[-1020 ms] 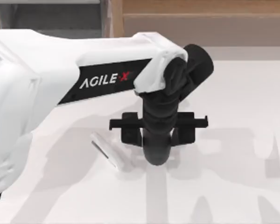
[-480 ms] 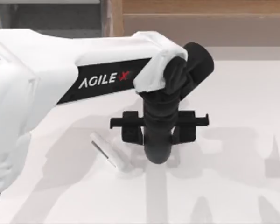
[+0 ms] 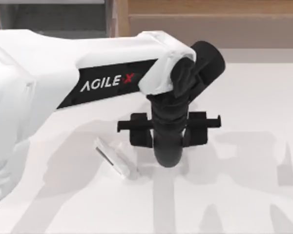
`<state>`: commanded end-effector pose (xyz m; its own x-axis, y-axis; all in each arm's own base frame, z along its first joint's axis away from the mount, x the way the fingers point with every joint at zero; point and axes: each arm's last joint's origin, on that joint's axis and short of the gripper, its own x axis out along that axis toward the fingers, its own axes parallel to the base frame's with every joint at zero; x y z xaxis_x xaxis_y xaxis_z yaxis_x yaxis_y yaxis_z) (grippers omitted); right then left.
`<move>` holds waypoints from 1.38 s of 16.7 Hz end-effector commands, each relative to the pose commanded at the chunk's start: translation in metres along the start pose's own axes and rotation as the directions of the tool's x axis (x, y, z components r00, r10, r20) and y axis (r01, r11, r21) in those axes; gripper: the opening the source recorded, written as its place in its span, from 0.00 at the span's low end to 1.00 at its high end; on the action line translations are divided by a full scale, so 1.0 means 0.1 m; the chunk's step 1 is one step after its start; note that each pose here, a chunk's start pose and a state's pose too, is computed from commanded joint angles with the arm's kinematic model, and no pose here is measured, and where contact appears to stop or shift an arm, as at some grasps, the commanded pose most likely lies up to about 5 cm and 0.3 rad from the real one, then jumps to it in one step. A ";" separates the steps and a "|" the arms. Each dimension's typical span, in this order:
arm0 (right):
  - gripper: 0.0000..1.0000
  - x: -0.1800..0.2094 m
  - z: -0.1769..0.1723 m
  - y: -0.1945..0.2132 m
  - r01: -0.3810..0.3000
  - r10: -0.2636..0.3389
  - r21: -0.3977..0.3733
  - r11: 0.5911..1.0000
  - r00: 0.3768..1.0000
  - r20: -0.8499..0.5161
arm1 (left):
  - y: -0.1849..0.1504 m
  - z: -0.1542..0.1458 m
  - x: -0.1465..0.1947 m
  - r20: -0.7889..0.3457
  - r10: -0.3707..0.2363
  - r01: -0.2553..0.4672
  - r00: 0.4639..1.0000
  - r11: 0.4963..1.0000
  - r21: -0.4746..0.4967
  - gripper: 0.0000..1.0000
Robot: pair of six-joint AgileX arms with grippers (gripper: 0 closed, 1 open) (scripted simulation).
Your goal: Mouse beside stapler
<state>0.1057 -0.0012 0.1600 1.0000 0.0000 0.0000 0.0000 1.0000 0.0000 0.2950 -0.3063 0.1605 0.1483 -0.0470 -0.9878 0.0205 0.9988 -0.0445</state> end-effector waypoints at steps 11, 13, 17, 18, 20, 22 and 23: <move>1.00 0.00 0.00 0.00 0.000 0.000 0.000 1.000 1.000 0.000 | 0.02 -0.06 0.23 -0.046 0.043 -0.042 0.998 0.999 0.007 0.00; 1.00 0.00 0.00 0.00 0.000 0.000 0.000 1.000 1.000 0.000 | 0.02 -0.06 0.23 -0.046 0.043 -0.042 0.998 0.999 0.007 0.08; 1.00 0.00 0.00 0.00 0.000 0.000 0.000 1.000 1.000 0.000 | 0.02 -0.06 0.23 -0.046 0.043 -0.042 0.998 0.999 0.007 0.38; 1.00 0.00 0.00 0.00 0.000 0.000 0.000 1.000 1.000 0.000 | 0.02 -0.06 0.23 -0.046 0.043 -0.042 0.998 0.999 0.007 0.45; 1.00 0.00 0.00 0.00 0.000 0.000 0.000 1.000 1.000 0.000 | 0.02 -0.06 0.23 -0.046 0.043 -0.042 0.998 0.999 0.007 0.60; 1.00 0.00 0.00 0.00 0.000 0.000 0.000 1.000 1.000 0.000 | 0.02 -0.06 0.23 -0.046 0.043 -0.042 0.998 0.999 0.007 0.75; 1.00 0.00 0.00 0.00 0.000 0.000 0.000 1.000 1.000 0.000 | 0.02 -0.06 0.23 -0.046 0.043 -0.042 0.998 0.999 0.007 0.83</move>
<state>0.1057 -0.0012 0.1600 1.0000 0.0000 0.0000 0.0000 1.0000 0.0000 0.2925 -0.3050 0.1366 0.1036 -0.0038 -0.9946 0.0210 0.9998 -0.0016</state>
